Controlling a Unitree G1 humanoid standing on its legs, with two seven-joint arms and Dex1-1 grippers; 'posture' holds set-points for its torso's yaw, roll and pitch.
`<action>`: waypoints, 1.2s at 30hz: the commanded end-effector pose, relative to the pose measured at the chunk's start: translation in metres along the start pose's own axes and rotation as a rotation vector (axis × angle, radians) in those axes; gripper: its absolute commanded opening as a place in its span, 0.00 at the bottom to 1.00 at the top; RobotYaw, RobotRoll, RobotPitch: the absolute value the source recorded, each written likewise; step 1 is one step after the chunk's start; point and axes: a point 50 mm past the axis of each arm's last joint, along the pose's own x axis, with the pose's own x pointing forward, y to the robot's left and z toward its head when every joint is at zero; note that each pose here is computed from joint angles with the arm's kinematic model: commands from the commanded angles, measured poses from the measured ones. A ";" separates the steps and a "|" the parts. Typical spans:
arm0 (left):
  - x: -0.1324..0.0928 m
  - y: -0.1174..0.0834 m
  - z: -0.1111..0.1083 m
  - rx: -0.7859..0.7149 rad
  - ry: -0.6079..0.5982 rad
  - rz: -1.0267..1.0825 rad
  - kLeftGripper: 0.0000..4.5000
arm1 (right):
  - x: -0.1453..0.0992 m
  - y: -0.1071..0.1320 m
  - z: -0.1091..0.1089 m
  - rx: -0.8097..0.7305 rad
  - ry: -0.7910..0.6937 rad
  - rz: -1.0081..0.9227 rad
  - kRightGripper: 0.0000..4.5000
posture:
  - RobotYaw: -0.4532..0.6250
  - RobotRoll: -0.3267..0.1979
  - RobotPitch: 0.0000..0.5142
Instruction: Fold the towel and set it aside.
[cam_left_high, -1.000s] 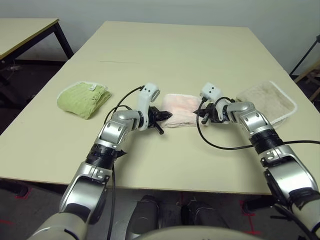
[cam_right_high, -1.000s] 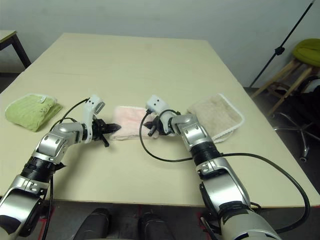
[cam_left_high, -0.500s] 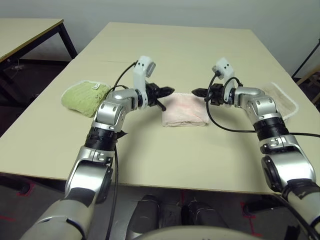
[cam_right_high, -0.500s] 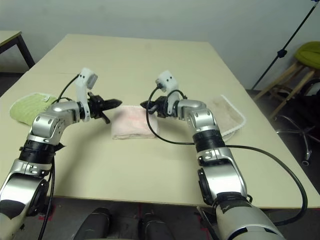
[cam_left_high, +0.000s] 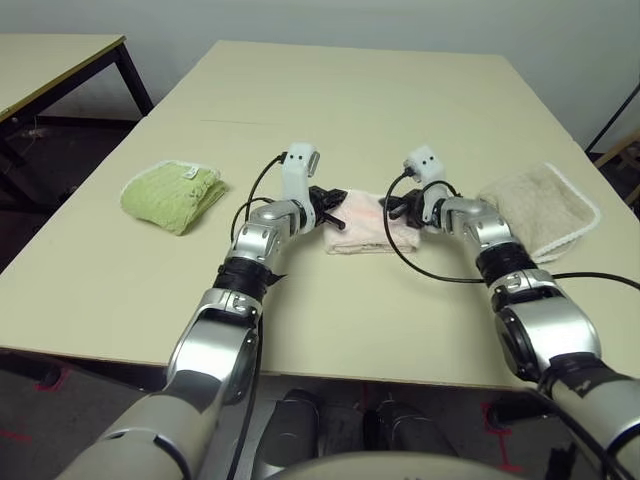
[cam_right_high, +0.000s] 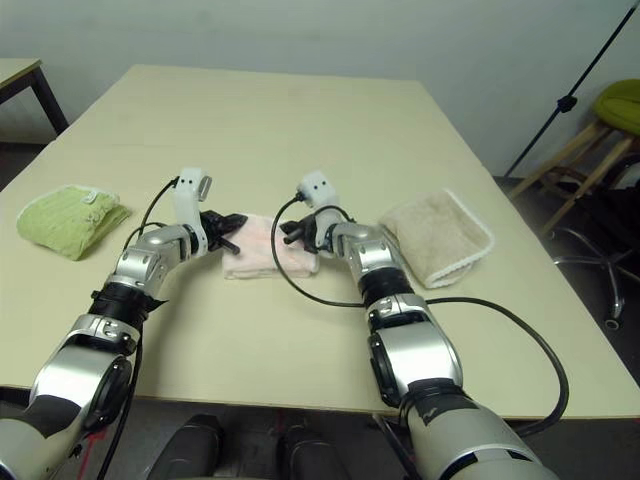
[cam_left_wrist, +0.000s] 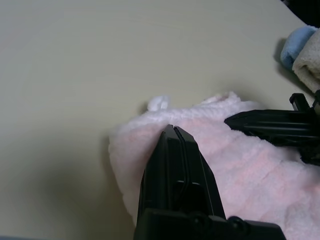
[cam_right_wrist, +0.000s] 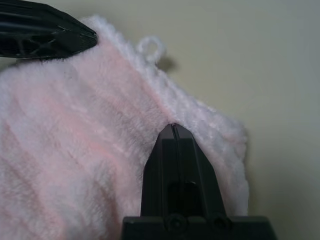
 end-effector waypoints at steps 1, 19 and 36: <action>0.002 -0.002 -0.013 0.011 0.037 0.004 0.01 | -0.002 -0.003 -0.020 0.012 0.066 -0.030 0.00 | 0.52 0.62 0.12; -0.060 0.030 0.038 -0.177 -0.042 -0.087 0.71 | -0.077 -0.040 0.051 -0.124 -0.142 0.071 0.60 | 0.51 0.62 0.12; -0.056 0.039 -0.006 -0.635 0.199 -0.144 1.00 | -0.140 -0.028 0.038 -0.333 0.093 0.214 1.00 | 0.48 0.62 0.13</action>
